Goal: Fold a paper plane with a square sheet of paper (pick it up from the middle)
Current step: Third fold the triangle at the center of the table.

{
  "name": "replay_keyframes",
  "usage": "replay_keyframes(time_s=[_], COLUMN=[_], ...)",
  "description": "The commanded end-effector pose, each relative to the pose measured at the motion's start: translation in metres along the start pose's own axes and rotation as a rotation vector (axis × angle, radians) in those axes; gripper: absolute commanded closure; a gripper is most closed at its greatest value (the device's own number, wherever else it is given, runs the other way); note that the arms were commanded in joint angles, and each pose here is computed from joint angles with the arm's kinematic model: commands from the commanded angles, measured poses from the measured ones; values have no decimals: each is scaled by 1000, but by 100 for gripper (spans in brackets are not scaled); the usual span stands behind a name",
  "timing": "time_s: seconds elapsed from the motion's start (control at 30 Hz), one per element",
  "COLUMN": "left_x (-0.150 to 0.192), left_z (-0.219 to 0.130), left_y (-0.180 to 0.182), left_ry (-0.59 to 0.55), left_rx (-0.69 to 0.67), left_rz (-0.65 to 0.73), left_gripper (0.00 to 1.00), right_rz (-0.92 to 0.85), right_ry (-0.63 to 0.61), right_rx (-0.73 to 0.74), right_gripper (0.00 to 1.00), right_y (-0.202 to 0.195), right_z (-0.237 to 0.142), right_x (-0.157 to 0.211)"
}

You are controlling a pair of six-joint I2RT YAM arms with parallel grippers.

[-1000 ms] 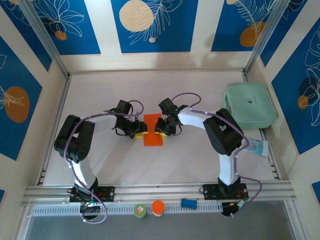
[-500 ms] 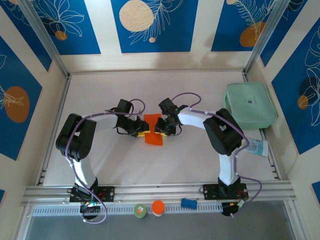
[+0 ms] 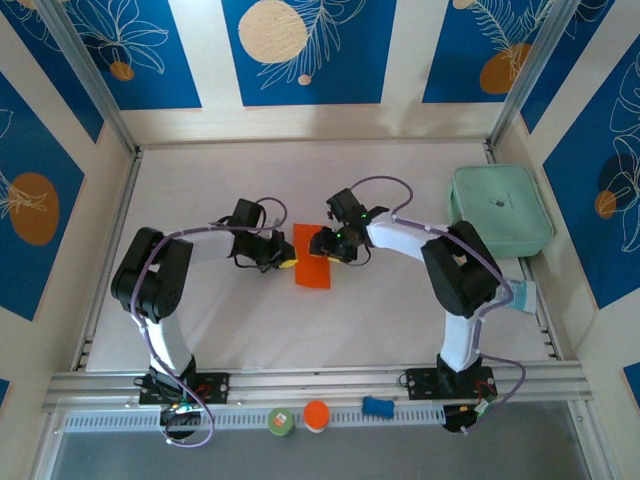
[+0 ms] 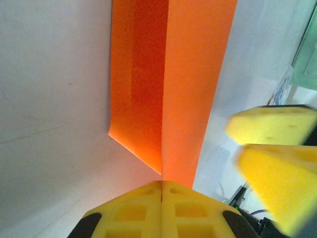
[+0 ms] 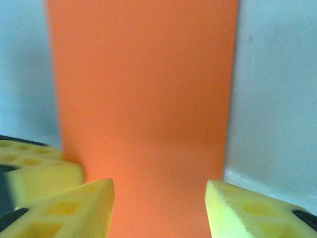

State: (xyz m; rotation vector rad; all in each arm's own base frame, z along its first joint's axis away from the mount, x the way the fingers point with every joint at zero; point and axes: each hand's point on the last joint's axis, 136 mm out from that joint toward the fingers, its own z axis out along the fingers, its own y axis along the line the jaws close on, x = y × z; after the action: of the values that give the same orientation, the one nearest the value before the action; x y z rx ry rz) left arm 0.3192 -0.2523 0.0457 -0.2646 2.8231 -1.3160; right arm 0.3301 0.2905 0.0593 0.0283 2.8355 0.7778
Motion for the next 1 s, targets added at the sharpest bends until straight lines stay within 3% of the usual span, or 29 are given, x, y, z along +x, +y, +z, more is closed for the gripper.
replay_keyframes(time_s=[0.0, 0.13, 0.27, 0.4, 0.6, 0.97], left_x=[-3, -5, -7, -6, -5, -5], left_z=[-3, -6, -10, -12, -11, -15], left_y=[-2, -8, -13, -20, -23, -23], left_ry=[-24, -51, -66, -61, -44, -42], left_rx=[33, 59, 77, 115, 128, 96], left_rz=[-48, -92, -127, -167, -209, -215], left_gripper=[100, 100, 100, 100, 100, 100], right_rz=[-184, -389, -660, -826, -983, -1067], right_ry=[-127, -234, -359, -368, -415, -462], right_rx=[-57, -20, -15, -50, 6, 135], right_gripper=[43, 35, 35, 34, 32, 29], right_y=[21, 24, 35, 45, 47, 35], right_z=[-28, -35, -34, -28, -12, 13], right_x=[-15, -13, -1, 18, 40, 48])
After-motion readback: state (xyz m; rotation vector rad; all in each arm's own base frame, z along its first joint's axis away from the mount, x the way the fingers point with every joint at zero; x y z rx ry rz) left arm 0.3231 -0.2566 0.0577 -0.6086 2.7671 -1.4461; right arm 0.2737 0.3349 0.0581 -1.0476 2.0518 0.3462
